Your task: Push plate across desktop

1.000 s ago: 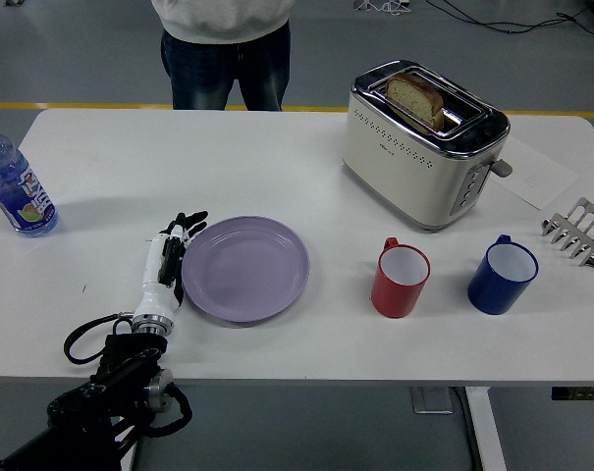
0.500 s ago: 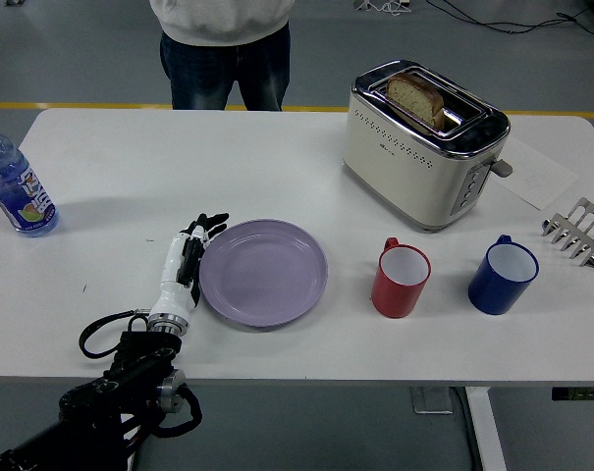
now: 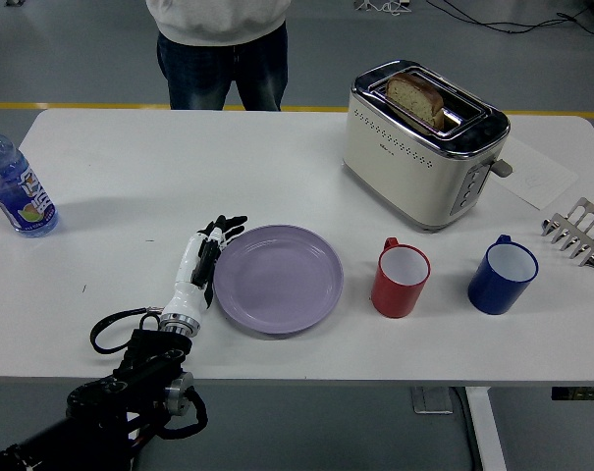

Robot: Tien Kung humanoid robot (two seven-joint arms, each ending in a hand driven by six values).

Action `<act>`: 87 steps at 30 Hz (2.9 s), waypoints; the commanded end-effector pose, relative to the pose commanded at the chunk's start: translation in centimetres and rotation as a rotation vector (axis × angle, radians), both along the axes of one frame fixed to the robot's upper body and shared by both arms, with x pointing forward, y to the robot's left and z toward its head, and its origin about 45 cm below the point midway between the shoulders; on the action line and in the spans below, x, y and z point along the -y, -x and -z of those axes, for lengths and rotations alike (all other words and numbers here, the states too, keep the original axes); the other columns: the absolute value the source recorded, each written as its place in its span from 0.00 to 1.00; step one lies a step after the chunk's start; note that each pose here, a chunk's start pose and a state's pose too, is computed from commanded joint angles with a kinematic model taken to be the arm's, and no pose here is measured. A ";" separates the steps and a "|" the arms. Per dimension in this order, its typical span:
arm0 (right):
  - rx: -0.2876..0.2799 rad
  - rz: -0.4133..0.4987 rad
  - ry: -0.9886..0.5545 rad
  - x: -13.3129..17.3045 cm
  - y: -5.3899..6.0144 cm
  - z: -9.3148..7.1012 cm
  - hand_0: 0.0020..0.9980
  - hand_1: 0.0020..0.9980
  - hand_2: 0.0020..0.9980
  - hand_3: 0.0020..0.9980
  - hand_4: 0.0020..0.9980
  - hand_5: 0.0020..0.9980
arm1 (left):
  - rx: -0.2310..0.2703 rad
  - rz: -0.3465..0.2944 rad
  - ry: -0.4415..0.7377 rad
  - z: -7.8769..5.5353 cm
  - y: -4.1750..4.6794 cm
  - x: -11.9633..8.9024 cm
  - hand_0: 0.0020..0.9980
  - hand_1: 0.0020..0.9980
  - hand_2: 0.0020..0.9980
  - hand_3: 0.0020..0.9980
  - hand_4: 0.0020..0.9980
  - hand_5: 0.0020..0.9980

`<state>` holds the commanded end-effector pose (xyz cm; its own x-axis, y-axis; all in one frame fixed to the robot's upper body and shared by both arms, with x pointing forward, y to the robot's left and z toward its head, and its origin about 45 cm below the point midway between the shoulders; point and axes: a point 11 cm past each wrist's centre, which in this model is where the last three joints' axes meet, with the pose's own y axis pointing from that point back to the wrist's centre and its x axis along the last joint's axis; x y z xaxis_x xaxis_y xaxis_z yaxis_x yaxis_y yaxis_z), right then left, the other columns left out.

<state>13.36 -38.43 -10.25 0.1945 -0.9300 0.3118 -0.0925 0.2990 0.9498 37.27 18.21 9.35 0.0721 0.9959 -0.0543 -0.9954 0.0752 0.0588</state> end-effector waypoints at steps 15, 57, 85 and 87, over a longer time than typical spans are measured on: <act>0.001 0.003 -0.002 -0.1 0.0 0.0 0.64 0.61 0.64 0.58 0.36 0.15 | 0.021 -0.106 0.004 -0.7 -1.00 -2.3 0.79 0.80 0.78 0.65 0.44 0.96; 0.011 0.017 0.015 0.9 0.1 -0.2 0.64 0.61 0.64 0.58 0.36 0.15 | 0.051 -0.329 0.390 -8.8 3.41 -25.7 0.49 0.62 0.64 0.59 0.46 0.95; 0.028 0.018 0.019 1.0 -0.7 -0.5 0.64 0.61 0.64 0.58 0.36 0.15 | -0.091 -0.231 0.508 -6.5 4.17 -24.4 0.55 0.65 0.66 0.63 0.49 0.98; 0.028 0.018 0.019 1.1 -0.7 -0.5 0.64 0.61 0.64 0.58 0.36 0.15 | -0.096 -0.234 0.514 -6.4 4.20 -24.4 0.55 0.65 0.66 0.63 0.50 1.00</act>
<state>14.03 -39.49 -9.77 0.1684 -0.9271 0.3348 -0.1132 0.3192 0.9409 33.07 42.62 15.74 -0.1762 0.8287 -0.5312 -0.9810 -0.1034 0.1641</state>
